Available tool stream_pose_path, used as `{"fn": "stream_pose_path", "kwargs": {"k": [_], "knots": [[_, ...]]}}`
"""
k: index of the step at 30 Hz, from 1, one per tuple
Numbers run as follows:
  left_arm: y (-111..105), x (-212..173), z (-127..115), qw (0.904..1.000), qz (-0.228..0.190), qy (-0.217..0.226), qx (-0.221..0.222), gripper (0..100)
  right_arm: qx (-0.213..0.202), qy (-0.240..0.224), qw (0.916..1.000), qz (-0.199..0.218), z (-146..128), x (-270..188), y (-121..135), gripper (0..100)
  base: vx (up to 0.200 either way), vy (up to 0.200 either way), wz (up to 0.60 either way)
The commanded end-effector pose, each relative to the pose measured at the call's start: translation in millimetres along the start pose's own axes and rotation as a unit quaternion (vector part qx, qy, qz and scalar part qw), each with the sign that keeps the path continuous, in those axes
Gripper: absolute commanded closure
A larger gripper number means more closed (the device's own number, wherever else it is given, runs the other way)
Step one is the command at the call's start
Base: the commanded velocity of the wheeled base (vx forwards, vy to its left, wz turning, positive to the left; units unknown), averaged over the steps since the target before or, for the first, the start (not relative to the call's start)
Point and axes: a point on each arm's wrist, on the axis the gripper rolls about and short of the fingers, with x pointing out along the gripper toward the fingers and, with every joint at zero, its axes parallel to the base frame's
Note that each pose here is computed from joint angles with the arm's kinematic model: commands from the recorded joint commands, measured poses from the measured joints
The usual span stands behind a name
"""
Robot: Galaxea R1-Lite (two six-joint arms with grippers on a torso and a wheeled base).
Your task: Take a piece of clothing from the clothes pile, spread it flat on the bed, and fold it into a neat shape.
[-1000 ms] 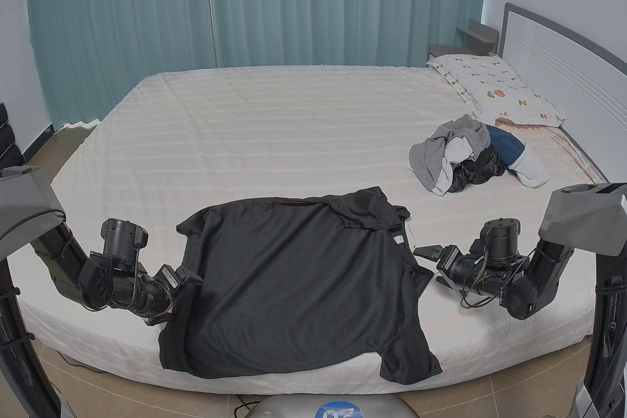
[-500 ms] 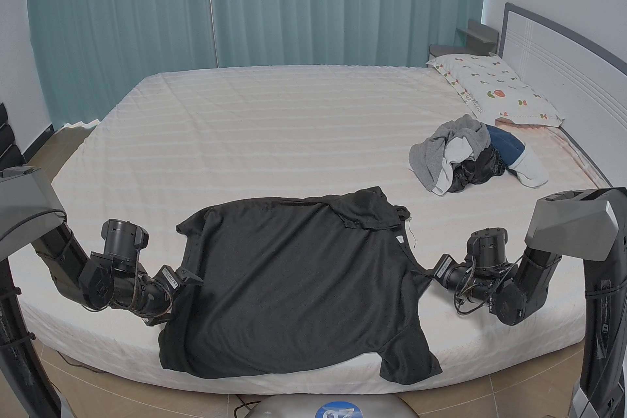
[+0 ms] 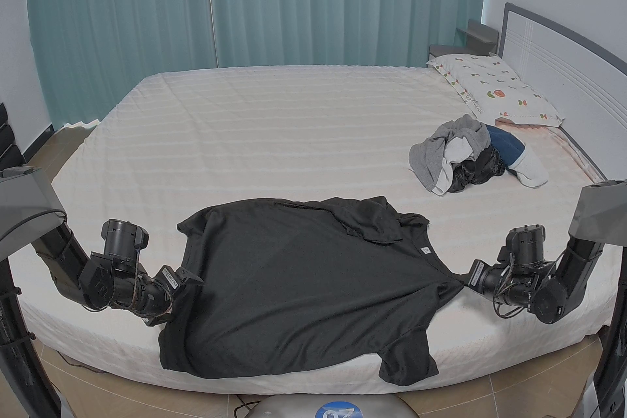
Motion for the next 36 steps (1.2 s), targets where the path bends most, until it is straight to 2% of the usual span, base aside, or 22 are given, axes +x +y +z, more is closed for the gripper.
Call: {"fn": "stream_pose_path", "kwargs": {"k": [1,4,12,13,19,22,25,27,30,36], "knots": [[-0.5,-0.2,0.4,1.0,-0.001,-0.001,0.0,0,-0.01,-0.007,0.9997,-0.023,8.0,-17.8,-12.5,100,0.0,0.0,0.0],[-0.2,-0.3,0.1,1.0,-0.001,0.0,0.0,0,-0.024,0.003,0.9988,-0.042,9.3,-19.3,-20.0,100,0.0,0.0,0.0],[-0.6,-0.2,0.4,1.0,-0.001,-0.001,0.0,0,-0.035,0.024,0.998,-0.048,2.0,-12.9,-21.7,100,0.0,0.0,0.0],[-0.3,0.2,0.3,1.0,-0.001,0.0,0.0,0,-0.036,0.028,0.9979,-0.047,-0.4,-9.8,-21.4,0,0.0,0.0,0.0],[-2.6,-0.4,4.3,0.9999,-0.007,-0.005,-0.007,0,-0.028,0.001,0.999,-0.033,11.7,-15.2,-17.4,0,0.0,0.0,0.0],[-5.8,-0.8,7.4,0.9995,-0.013,-0.012,-0.026,0,-0.012,-0.026,0.9994,-0.021,23.9,-20.9,-12.3,0,0.0,0.0,0.0],[-8.5,-5.0,14.3,0.9987,-0.025,-0.023,-0.037,0,0.04,-0.053,0.9978,0.004,37.2,-25.1,-1.4,0,0.0,0.0,0.0],[-9.5,-8.2,14.0,0.9987,-0.03,-0.024,-0.035,0,0.068,-0.047,0.9963,0.021,36.3,-20.9,6.1,0,0.0,0.0,0.0],[-8.4,-7.3,10.7,0.999,-0.028,-0.016,-0.03,0,0.095,-0.015,0.9945,0.041,19.7,-6.1,23.7,0,0.0,0.0,0.0],[-8.9,-3.0,10.6,0.9994,-0.023,-0.013,-0.024,0,0.104,0.001,0.9923,0.068,5.1,8.0,38.9,0,0.0,0.0,0.0]]}}
